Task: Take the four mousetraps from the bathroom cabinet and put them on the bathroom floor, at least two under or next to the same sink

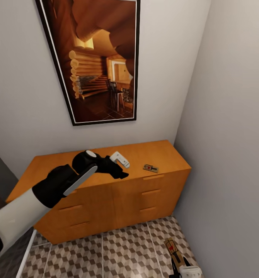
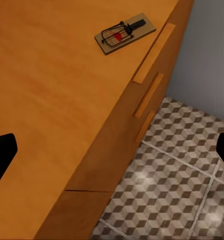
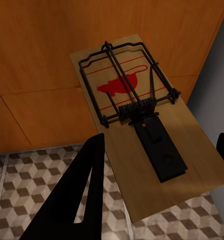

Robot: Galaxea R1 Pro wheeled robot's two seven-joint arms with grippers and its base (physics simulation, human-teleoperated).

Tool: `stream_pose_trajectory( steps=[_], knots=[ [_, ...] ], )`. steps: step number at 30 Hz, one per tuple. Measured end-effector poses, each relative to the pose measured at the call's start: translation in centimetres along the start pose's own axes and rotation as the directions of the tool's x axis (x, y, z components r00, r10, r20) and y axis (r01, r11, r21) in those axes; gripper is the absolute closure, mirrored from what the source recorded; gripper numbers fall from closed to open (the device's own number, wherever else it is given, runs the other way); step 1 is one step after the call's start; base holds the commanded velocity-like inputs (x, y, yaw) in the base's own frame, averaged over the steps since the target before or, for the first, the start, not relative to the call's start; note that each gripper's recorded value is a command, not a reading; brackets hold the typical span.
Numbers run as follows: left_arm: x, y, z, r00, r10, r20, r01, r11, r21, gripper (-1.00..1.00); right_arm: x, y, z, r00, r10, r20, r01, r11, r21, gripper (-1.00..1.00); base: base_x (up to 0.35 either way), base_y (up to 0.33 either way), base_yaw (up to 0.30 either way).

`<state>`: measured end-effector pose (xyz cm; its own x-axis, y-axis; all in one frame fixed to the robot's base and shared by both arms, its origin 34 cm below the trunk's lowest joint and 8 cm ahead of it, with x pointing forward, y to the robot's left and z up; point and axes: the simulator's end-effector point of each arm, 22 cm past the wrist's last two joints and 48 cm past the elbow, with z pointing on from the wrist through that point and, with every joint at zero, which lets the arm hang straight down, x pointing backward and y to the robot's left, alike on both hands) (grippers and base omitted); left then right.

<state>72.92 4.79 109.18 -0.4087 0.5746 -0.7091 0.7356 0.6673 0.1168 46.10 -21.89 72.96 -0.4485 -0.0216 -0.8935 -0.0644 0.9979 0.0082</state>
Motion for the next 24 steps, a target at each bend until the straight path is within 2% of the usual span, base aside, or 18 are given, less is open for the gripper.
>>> stream_pose_trajectory(
  steps=[4,12,22,24],
  knots=[
    [0.1,-0.6,-0.2,1.000,0.005,0.003,-0.005,0.999,0.034,-1.00,0.0,0.0,0.0,1.000,0.000,-0.001,0.000,1.000,0.000,1.00,0.000,0.000,0.000],
    [0.1,-3.2,-1.9,0.999,0.029,0.021,-0.033,0.984,0.175,-1.00,0.1,0.0,0.0,1.000,0.000,-0.003,0.000,1.000,-0.001,1.00,0.000,0.000,0.000],
    [0.7,-3.3,-2.2,0.999,0.040,0.015,-0.042,0.981,0.189,-1.00,0.3,0.0,0.0,1.000,-0.001,-0.014,0.001,1.000,-0.002,1.00,0.000,0.000,0.000],
    [1.3,-3.9,-1.8,0.999,0.055,0.000,-0.053,0.979,0.198,-1.00,0.6,0.0,0.0,1.000,-0.002,-0.026,0.002,1.000,-0.002,1.00,0.000,0.000,0.000]
  ],
)
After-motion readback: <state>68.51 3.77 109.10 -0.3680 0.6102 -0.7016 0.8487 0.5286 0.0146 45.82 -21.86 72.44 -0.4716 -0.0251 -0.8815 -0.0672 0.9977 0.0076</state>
